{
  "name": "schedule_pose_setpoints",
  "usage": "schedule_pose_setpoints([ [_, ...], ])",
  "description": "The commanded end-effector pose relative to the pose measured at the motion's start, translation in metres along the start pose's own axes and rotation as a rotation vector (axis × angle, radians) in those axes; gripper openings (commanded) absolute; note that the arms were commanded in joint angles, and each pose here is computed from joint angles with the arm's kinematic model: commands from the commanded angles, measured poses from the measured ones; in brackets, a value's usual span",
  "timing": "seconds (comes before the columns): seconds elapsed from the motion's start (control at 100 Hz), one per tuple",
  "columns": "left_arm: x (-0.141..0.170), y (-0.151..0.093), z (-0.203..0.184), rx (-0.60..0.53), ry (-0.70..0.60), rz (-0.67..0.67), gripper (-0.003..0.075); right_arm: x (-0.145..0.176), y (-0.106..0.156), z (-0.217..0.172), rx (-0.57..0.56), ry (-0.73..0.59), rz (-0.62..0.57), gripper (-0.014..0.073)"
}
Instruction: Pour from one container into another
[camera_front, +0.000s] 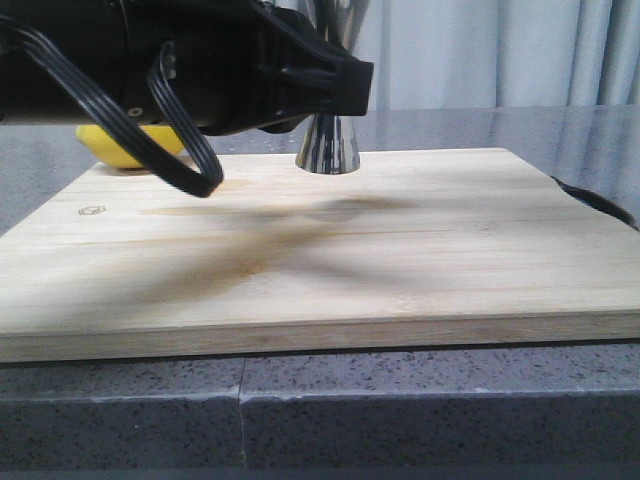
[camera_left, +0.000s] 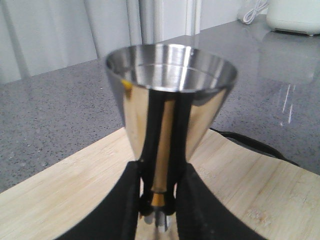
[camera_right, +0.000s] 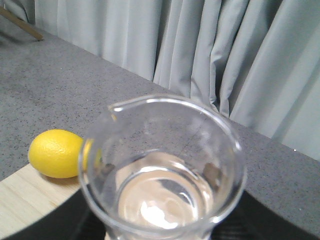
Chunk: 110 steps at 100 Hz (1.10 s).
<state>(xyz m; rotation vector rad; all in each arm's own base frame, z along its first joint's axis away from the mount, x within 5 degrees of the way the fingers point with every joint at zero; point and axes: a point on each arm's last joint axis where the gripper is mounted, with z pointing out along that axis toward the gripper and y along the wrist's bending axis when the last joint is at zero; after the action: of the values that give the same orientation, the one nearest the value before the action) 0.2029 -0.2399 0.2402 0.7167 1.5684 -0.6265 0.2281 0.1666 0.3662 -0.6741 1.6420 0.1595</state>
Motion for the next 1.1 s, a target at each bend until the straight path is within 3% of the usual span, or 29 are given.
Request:
schedule_pose_setpoints([
  [0.0,-0.0283,-0.0013,-0.0038,0.002,-0.153,-0.010,-0.0019,-0.0180,-0.0061,-0.0085,0.008,-0.070,-0.036,0.0206],
  [0.64,-0.0283,-0.0013,-0.0038,0.002,-0.153,-0.010,-0.0019,-0.0178,-0.0063,-0.0086,0.009,-0.061,-0.085,0.0206],
  [0.77,-0.0283,-0.0013,-0.0038,0.002,-0.153,-0.010,-0.0019,-0.0166,-0.0119,-0.0078,0.020,-0.060,-0.018,0.0206],
  [1.09,-0.0283,-0.0013,-0.0038,0.002,-0.153,-0.010,-0.0019,-0.0173,-0.0117,-0.0077,0.006,-0.071,-0.017,0.0206],
])
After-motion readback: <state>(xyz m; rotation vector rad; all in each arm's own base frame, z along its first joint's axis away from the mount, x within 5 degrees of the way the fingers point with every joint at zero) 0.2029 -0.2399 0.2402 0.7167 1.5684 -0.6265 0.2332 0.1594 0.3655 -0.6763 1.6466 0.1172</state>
